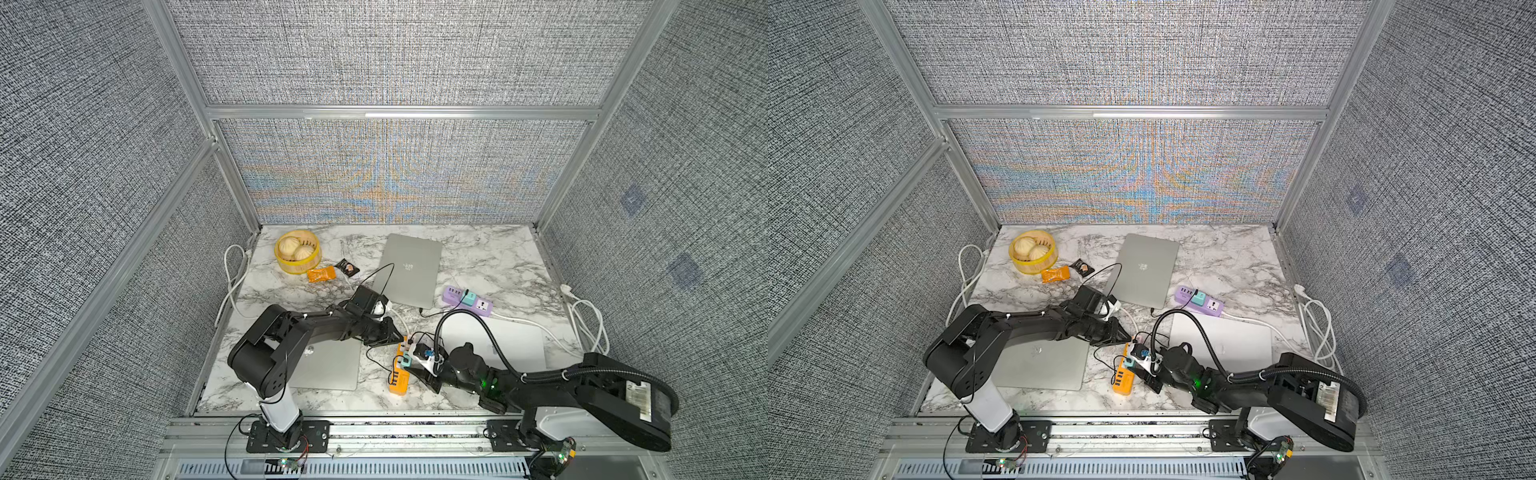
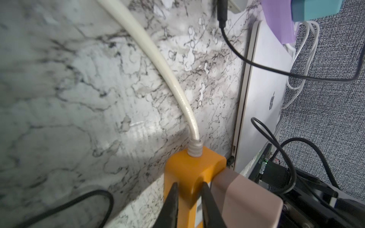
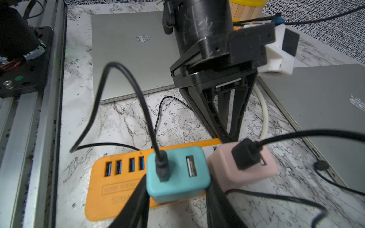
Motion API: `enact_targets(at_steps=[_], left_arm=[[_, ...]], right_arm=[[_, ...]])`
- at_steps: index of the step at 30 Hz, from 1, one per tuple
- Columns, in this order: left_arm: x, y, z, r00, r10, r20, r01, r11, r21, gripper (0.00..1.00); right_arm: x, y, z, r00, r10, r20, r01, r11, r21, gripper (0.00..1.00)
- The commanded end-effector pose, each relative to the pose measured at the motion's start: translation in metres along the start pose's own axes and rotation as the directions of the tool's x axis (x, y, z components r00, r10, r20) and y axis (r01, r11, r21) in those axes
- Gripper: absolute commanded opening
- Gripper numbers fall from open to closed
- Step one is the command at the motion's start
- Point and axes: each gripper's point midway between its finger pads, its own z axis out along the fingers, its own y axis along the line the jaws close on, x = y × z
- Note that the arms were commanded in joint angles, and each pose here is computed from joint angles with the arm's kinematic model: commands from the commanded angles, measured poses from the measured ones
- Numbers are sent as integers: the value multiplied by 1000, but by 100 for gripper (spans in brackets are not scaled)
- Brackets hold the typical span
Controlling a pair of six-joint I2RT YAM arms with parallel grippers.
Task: Unplug the laptop charger
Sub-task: Remove the plug from the socket.
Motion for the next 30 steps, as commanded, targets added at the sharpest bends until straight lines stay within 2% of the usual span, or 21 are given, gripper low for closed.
enact_targets(at_steps=[1,8,13,26,30], left_arm=[[17,53,-1,996,-88,-5,84,968,-234,20],[18,55,0,996,-89,-9,84,967,-241,19],[19,55,1,996,-90,-13,84,967,-241,19],[19,57,2,996,-90,-15,84,965,-247,19],[21,58,3,996,-92,-18,85,964,-251,19]], right_arm=[[-21,4,0,996,-42,74,43,999,-17,29],[-25,1,-3,991,42,125,-40,999,-12,28],[-30,0,-3,988,59,144,-57,998,-16,28],[-28,8,0,995,-75,72,76,997,-15,27],[-33,6,-1,993,-53,103,53,999,1,27]])
